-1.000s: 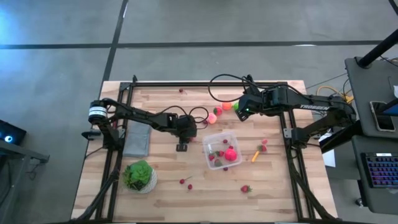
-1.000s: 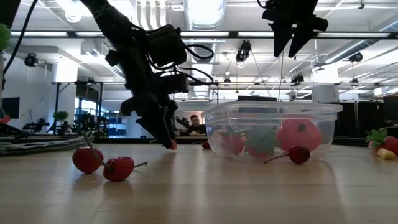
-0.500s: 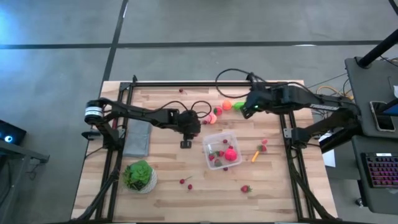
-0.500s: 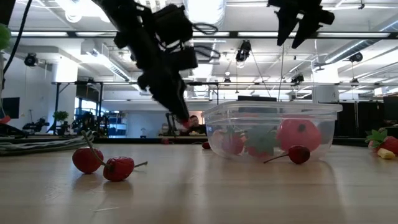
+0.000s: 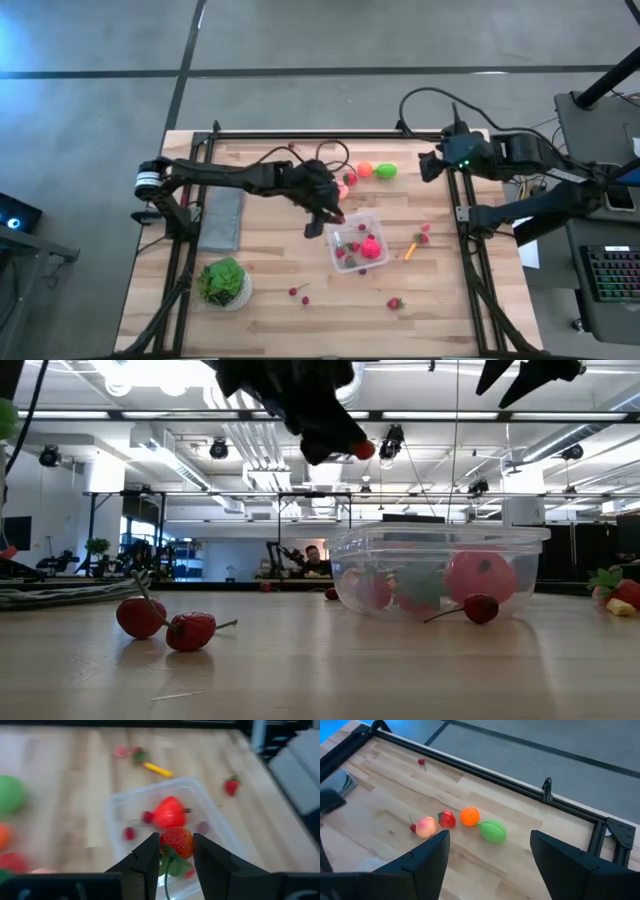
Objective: Pick and placing Produce into tupperware
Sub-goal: Put the strawberry into the transparent bin, then put the bottom peach into the transparent bin
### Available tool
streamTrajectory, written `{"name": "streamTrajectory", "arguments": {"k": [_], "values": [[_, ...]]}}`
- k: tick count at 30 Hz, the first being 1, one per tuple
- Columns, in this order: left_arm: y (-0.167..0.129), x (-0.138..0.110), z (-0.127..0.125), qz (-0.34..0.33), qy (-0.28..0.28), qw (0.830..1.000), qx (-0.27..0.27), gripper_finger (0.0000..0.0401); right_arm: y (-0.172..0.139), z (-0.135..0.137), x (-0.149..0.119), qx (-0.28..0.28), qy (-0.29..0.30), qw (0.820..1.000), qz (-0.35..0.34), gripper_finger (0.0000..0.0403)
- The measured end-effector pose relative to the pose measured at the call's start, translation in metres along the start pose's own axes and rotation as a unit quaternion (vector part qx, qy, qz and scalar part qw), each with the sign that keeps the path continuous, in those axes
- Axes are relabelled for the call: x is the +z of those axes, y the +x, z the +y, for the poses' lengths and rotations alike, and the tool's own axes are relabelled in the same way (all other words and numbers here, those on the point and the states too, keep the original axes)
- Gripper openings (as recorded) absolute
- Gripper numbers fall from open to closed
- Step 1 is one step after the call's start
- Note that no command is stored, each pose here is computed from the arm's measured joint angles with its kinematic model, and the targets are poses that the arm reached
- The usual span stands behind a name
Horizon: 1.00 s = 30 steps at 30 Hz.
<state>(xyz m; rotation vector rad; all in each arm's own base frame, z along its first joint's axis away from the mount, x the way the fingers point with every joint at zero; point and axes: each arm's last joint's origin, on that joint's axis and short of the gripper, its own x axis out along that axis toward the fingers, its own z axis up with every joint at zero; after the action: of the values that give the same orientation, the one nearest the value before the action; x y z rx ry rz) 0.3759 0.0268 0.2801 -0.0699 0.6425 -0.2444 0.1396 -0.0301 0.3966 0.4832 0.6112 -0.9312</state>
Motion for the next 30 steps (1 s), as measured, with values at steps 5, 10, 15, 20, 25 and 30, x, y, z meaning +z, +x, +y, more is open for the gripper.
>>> {"name": "streamTrajectory", "arguments": {"k": [5, 10, 15, 20, 25, 30], "values": [[0.019, -0.008, 0.0, 0.024, -0.05, 0.998, -0.014, 0.0093, 0.002, -0.001, -0.004, 0.005, 0.002, 1.0, 0.011, 0.027], [0.034, -0.015, 0.004, 0.033, -0.173, 0.984, -0.009, 0.0093, 0.013, 0.002, -0.014, 0.015, -0.017, 0.998, 0.056, 0.027], [0.044, -0.016, 0.007, 0.022, -0.273, 0.962, -0.007, 0.0102, 0.019, -0.002, -0.025, -0.008, -0.041, 0.994, 0.102, 0.027], [0.053, -0.023, 0.007, 0.041, -0.319, 0.947, -0.001, 0.0154, 0.025, -0.006, -0.034, -0.027, -0.049, 0.991, 0.12, 0.027], [0.054, -0.023, 0.006, 0.038, -0.332, 0.942, 0.013, 0.0228, 0.034, -0.007, -0.045, -0.039, -0.059, 0.987, 0.145, 0.027], [0.038, -0.015, 0.003, 0.023, -0.32, 0.947, 0.007, 0.0267, 0.05, -0.007, -0.066, -0.026, -0.034, 0.971, 0.234, 0.027]]}}
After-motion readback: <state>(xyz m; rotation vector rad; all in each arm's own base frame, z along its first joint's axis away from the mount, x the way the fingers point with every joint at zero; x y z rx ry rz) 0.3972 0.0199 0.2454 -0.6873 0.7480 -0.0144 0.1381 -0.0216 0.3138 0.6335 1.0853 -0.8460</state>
